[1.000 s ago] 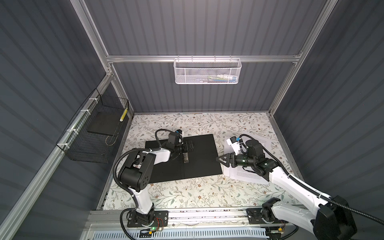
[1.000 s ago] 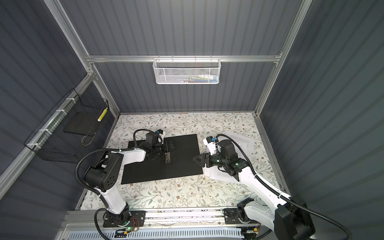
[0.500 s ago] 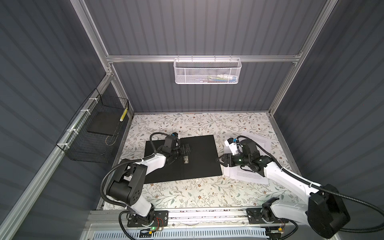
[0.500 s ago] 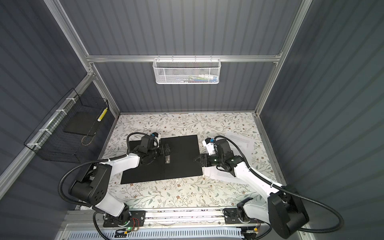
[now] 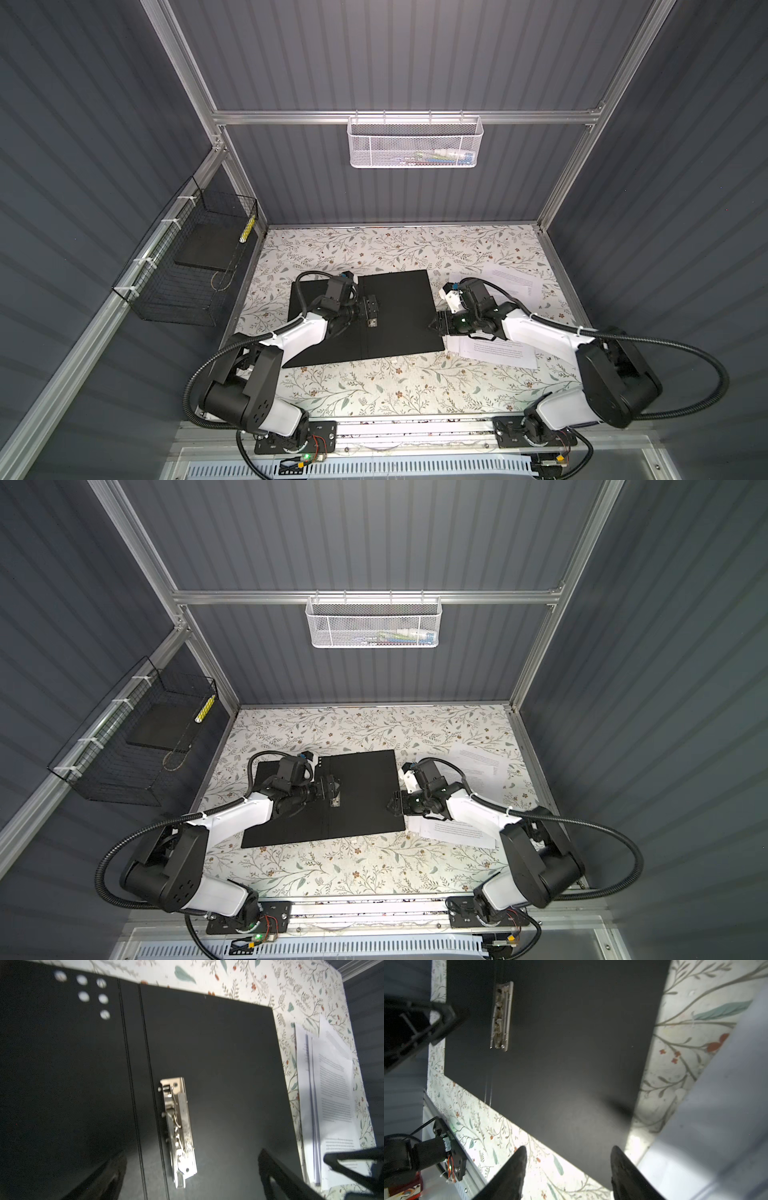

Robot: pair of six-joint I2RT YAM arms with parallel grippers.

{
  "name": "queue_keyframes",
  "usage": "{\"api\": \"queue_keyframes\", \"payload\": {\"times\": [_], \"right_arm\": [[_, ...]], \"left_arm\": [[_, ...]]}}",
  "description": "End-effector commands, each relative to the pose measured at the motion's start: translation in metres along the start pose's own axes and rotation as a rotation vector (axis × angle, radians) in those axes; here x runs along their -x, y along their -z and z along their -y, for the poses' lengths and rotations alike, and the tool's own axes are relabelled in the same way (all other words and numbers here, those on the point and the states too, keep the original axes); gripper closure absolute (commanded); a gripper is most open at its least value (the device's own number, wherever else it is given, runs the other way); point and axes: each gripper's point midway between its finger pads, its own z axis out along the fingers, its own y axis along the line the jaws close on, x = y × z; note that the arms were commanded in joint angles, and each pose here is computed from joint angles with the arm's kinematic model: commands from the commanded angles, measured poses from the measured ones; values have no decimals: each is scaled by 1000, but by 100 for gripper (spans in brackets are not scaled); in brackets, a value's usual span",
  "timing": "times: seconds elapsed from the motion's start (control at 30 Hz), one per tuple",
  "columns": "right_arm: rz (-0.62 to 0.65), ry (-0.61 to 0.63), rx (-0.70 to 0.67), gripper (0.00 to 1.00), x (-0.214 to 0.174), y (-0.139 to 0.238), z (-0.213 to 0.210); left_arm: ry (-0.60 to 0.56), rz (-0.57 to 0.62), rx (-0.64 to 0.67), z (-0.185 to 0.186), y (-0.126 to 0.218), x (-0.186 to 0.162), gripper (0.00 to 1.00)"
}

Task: Put the files into the folder

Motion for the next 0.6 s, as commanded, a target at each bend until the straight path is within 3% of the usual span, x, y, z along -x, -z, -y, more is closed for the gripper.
{"api": "queue_keyframes", "payload": {"times": [0.0, 0.3, 0.4, 0.57], "right_arm": [[57, 21, 19, 37, 37, -6, -2], [11, 41, -78, 37, 64, -36, 22], [15, 51, -171, 37, 70, -40, 39], [-2, 61, -185, 37, 72, -49, 44]], "left_arm": [[6, 9, 1, 2, 2, -7, 1], [-51, -31, 7, 10, -6, -25, 1], [-65, -42, 14, 11, -8, -32, 1], [-86, -78, 10, 16, -12, -47, 1]]}}
